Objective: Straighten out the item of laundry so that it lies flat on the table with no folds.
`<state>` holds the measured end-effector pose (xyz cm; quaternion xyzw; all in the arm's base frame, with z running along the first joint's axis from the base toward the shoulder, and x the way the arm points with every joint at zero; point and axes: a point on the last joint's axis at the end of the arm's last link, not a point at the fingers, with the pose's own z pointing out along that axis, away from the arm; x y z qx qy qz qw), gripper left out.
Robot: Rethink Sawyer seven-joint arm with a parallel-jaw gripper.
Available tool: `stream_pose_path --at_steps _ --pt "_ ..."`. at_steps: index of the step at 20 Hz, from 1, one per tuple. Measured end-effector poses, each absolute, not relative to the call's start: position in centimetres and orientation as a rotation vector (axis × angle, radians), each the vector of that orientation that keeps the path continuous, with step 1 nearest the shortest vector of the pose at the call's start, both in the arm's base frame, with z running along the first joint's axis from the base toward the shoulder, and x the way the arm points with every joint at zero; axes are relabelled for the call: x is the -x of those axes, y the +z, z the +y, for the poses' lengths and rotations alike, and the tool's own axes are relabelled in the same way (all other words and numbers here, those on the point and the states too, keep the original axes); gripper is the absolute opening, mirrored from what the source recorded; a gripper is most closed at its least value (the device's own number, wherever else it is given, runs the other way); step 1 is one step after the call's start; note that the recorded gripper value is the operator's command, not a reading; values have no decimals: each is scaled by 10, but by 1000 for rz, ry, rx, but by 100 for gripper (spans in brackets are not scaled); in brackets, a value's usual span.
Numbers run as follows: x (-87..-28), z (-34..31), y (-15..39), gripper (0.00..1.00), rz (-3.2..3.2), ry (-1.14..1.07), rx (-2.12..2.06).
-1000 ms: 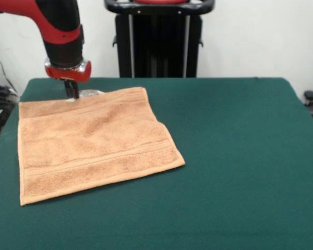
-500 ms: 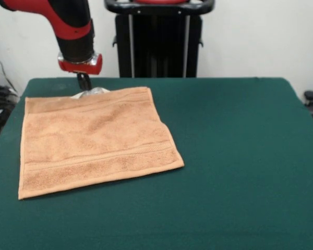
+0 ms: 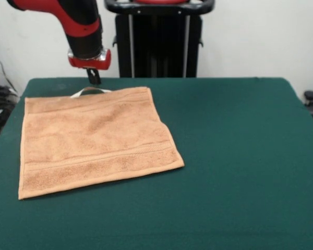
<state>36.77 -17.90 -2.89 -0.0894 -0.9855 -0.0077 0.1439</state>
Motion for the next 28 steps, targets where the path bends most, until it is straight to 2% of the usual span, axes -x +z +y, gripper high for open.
stream_pose_path --at_steps 17,28 --pt "-360 -195 -28 0 -2836 -31 319" --pt "-375 -196 -15 0 -2858 14 289"
